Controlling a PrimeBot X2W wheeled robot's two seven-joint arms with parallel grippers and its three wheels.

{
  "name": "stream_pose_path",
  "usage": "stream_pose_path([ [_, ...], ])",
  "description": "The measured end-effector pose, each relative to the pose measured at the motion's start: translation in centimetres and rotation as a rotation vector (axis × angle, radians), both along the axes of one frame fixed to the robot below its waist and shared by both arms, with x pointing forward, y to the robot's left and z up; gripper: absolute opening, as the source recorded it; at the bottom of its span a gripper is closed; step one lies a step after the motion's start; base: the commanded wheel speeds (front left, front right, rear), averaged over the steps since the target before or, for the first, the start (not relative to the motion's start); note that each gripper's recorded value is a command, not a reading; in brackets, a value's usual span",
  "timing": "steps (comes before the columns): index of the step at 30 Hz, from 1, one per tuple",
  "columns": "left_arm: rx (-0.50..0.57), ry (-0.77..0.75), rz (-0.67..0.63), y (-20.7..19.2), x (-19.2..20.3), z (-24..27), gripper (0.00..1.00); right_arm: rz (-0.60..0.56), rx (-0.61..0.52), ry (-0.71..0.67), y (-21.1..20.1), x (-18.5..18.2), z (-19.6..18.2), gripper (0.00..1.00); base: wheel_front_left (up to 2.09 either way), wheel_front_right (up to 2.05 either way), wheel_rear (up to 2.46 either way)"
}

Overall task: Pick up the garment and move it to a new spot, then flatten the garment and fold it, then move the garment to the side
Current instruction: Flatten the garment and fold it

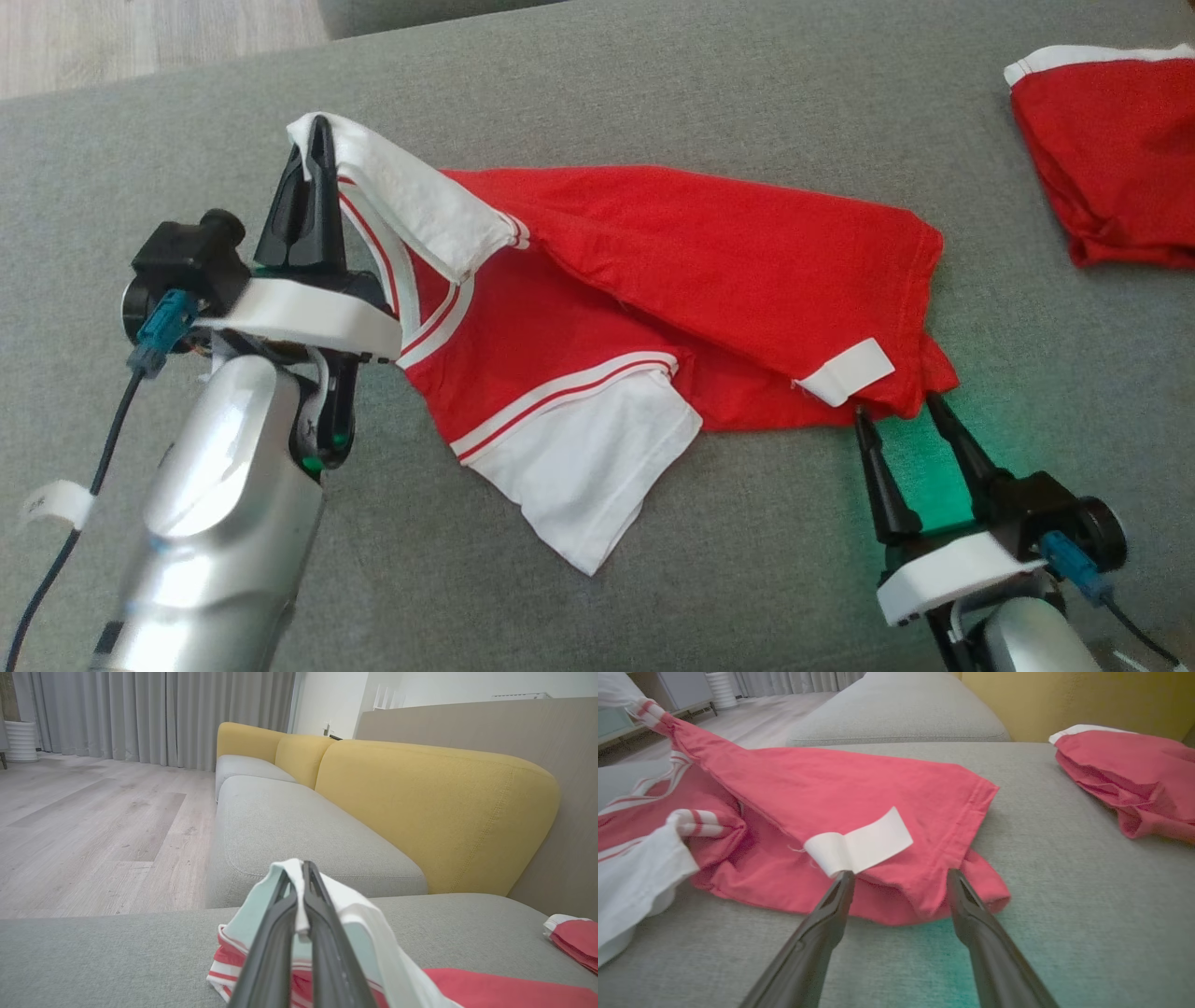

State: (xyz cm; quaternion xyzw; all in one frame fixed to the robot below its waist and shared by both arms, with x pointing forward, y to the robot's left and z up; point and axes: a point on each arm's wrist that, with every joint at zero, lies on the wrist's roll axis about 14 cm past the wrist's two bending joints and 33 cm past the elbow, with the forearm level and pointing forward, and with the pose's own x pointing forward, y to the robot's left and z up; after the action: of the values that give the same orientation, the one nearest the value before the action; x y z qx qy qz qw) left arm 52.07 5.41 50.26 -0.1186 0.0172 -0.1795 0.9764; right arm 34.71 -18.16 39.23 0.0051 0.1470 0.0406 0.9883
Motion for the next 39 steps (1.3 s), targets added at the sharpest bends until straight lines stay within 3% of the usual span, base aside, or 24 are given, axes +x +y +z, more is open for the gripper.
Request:
stream_pose_path([
  [7, 0.009, -0.007, -0.001, 0.2, -0.1, 0.2, 0.00, -0.010, -0.043, 0.016, -0.7, 0.0, -0.5, 1.00, 0.00, 0.00, 0.00],
  [10, 0.013, -0.009, -0.003, 0.2, -0.1, 0.3, 0.00, -0.012, -0.048, 0.029, -0.8, -0.2, -0.9, 0.92, 0.00, 0.00, 0.00],
  [14, 0.017, -0.007, -0.005, 0.3, -0.2, 0.3, 0.00, -0.011, -0.052, 0.057, -0.8, -0.5, -1.6, 0.64, 0.00, 0.00, 0.00],
  [15, 0.018, -0.007, -0.005, 0.3, -0.2, 0.3, 0.00, -0.009, -0.053, 0.059, -0.7, -0.5, -1.7, 0.50, 0.00, 0.00, 0.00],
  [17, 0.018, -0.008, -0.006, 0.3, -0.2, 0.3, 0.00, -0.008, -0.053, 0.059, -0.7, -0.5, -1.7, 0.40, 0.00, 0.00, 0.00],
  [20, 0.019, -0.008, -0.002, 0.3, -0.2, 0.3, 0.00, -0.005, -0.053, 0.053, -0.6, 0.0, -1.6, 0.09, 0.00, 0.00, 0.00],
  [22, 0.020, -0.007, 0.000, 0.4, -0.2, 0.3, 0.00, -0.003, -0.053, 0.047, -0.6, 0.3, -1.5, 0.00, 0.00, 0.00, 0.00],
  [28, 0.021, -0.010, 0.002, 0.5, -0.1, 0.3, 0.00, -0.012, -0.060, 0.038, -1.0, 0.7, -1.2, 0.00, 0.00, 0.00, 0.00],
  [31, 0.012, -0.051, 0.001, 0.6, -0.1, 1.7, 0.00, -0.047, -0.080, -0.040, -2.2, 1.8, 1.0, 0.00, 0.00, 0.00, 0.00],
  [39, -0.150, -0.227, -0.060, -0.3, -1.7, 9.8, 0.00, -0.157, -0.115, -0.446, -5.8, 3.9, 14.0, 0.00, 0.00, 0.00, 0.00],
])
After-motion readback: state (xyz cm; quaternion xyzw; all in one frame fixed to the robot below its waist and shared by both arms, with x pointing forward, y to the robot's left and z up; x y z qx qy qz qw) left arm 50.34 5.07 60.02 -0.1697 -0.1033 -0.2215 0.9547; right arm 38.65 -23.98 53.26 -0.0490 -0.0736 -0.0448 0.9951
